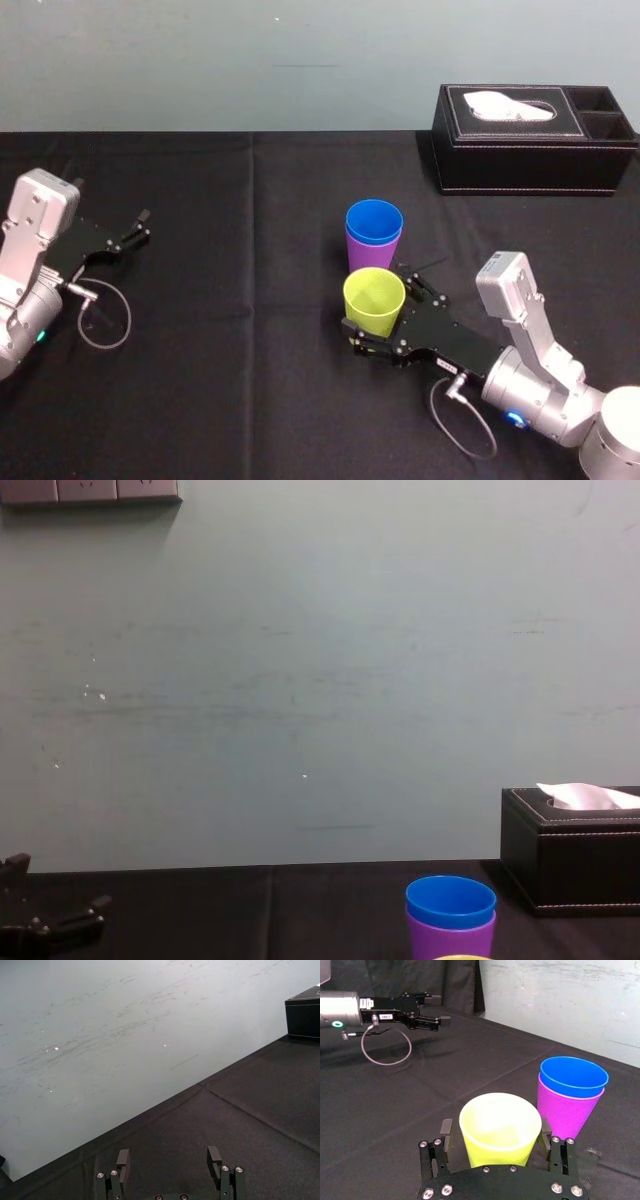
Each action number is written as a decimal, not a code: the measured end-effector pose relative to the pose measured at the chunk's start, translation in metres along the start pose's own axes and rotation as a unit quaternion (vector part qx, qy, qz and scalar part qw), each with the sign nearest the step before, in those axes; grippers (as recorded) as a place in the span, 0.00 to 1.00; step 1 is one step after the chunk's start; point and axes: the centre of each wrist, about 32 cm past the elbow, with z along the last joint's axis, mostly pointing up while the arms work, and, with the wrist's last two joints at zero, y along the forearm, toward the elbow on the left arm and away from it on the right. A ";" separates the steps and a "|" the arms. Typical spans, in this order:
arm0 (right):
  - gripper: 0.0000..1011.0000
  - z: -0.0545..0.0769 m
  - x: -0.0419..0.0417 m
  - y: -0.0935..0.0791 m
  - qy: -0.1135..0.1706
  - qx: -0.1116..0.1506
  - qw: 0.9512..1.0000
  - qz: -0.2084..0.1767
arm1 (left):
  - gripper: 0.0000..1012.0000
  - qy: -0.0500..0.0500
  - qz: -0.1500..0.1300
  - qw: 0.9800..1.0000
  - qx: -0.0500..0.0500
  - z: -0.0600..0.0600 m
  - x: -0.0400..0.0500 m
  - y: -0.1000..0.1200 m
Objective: Stack the three plastic cups sequentially using one hand.
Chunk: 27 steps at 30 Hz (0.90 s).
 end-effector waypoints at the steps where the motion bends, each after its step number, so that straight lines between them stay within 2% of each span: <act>1: 0.99 0.000 0.0000 0.001 0.001 0.001 1.000 -0.001 | 1.00 0.000 0.000 1.000 0.000 0.000 0.0000 0.000; 6: 0.99 -0.003 -0.0002 0.003 0.010 0.004 1.000 -0.005 | 1.00 0.000 0.000 1.000 0.000 0.000 0.0000 0.000; 16: 0.98 -0.002 0.0003 0.003 0.009 0.004 1.000 -0.005 | 1.00 0.000 0.000 1.000 0.000 0.000 0.0000 0.000; 24: 0.81 -0.002 0.0003 0.002 0.008 0.004 1.000 -0.005 | 1.00 0.000 0.000 1.000 0.000 0.000 0.0000 0.000; 27: 0.78 -0.002 0.0002 0.002 0.008 0.004 1.000 -0.005 | 1.00 0.000 0.000 1.000 0.000 0.000 0.0000 0.000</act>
